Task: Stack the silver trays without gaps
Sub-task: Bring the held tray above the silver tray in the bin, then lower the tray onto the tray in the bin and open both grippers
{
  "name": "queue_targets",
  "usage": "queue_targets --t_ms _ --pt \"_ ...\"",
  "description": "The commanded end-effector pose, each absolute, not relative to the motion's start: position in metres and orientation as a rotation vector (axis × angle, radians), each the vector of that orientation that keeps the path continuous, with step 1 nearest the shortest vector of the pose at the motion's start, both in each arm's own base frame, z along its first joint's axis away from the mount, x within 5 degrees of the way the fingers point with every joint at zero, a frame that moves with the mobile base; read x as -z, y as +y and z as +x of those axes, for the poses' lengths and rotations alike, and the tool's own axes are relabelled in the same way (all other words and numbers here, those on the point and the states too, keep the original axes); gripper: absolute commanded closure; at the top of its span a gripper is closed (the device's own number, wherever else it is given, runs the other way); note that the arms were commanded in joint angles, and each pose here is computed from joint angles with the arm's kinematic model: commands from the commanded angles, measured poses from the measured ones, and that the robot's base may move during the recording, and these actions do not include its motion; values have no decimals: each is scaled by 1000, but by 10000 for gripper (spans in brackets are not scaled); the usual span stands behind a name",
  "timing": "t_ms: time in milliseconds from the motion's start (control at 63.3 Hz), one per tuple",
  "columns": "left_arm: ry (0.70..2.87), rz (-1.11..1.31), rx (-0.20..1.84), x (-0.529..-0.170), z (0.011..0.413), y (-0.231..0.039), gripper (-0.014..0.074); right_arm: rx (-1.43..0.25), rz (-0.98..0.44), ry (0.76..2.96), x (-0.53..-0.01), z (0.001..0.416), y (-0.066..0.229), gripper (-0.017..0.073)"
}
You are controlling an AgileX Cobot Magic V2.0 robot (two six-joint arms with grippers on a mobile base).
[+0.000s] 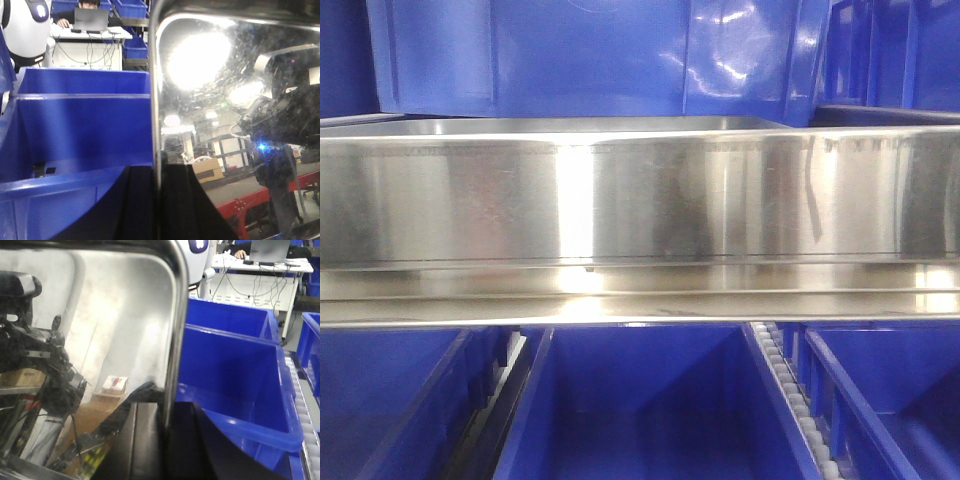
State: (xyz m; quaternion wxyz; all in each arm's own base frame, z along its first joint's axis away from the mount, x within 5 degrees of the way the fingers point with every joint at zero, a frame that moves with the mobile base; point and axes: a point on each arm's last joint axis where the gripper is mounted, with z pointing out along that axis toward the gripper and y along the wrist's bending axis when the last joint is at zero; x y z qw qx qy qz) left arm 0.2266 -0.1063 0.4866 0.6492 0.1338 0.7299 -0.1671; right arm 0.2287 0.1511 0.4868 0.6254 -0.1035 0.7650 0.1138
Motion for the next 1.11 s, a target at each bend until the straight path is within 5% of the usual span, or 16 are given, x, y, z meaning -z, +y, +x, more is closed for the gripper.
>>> queue_targets --t_ms 0,332,854,1091 --pt "1584 281 457 -498 221 -110 611 -376 -298 1633 -498 225 163 628" --pt "1702 312 422 -485 222 -111 611 -313 -200 1907 -472 229 158 628" --pt "2285 98 320 -408 273 -96 611 -21 -176 2305 -398 264 179 628" --pt "2389 101 296 -384 290 -102 611 55 -196 2383 -371 279 191 628"
